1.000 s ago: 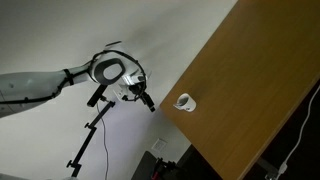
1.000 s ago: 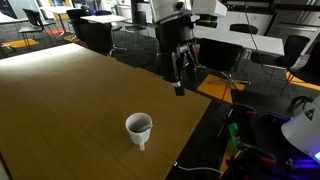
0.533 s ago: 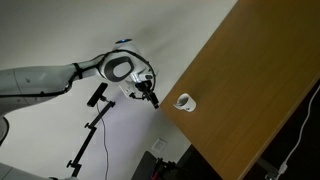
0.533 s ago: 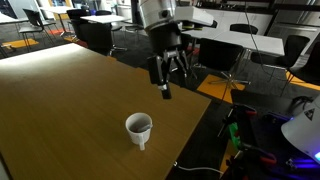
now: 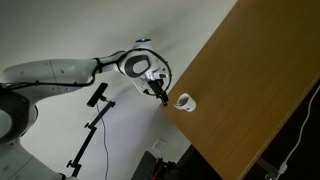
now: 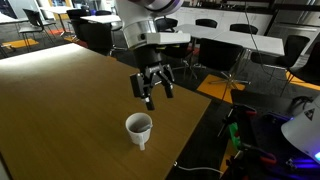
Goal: Take the marker out of the mug and put it on the table
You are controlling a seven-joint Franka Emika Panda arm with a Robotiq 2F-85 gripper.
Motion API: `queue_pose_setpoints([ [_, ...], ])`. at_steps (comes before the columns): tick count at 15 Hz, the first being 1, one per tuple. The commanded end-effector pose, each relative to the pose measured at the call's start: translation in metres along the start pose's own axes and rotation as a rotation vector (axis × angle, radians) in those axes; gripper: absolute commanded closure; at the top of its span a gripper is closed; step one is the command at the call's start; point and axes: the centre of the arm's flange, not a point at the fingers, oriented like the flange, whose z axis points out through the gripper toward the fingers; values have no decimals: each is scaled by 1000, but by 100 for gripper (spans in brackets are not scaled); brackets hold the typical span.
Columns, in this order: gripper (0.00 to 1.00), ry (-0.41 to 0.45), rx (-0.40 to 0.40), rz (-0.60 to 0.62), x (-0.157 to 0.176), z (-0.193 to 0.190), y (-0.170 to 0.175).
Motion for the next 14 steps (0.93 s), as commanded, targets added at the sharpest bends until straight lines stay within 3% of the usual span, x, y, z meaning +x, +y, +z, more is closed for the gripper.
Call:
queue_pose_setpoints([
  [1, 0, -40, -5, 41, 23, 1, -11],
  [14, 0, -102, -27, 43, 69, 61, -5],
])
